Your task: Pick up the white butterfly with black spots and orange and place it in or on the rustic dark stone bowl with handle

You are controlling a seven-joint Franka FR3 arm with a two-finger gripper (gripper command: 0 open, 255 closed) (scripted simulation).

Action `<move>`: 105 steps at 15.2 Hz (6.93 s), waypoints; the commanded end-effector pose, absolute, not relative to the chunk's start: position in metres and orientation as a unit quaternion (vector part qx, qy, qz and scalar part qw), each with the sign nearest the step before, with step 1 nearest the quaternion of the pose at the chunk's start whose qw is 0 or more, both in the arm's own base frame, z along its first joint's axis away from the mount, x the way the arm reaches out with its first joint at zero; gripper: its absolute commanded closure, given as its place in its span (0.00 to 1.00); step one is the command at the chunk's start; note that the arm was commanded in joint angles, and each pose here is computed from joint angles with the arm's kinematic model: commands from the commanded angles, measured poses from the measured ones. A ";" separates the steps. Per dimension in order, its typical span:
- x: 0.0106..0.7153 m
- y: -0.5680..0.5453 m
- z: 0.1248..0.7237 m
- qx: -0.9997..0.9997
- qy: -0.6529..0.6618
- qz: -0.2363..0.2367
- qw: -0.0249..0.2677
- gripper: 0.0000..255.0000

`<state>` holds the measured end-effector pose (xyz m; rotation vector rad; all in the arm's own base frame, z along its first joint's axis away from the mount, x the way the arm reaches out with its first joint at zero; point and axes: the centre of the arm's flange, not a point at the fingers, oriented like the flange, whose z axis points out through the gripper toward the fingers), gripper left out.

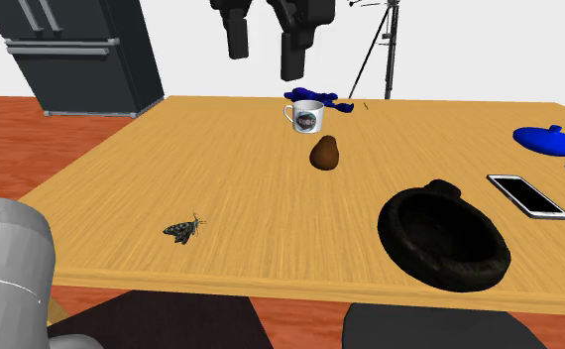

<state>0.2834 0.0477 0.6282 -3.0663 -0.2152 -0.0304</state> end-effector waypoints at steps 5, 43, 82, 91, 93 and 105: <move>0.272 0.072 0.583 -0.996 -0.086 0.001 0.028 0.00; 0.204 0.162 0.357 -0.987 -0.154 0.047 0.005 1.00; 0.225 0.147 0.527 -0.987 -0.154 0.047 0.005 1.00; 0.320 0.075 0.527 -0.987 -0.154 0.047 0.005 1.00; 0.342 0.059 0.527 -0.987 -0.154 0.047 0.005 1.00; 0.468 -0.036 0.528 -0.987 -0.154 0.047 0.005 1.00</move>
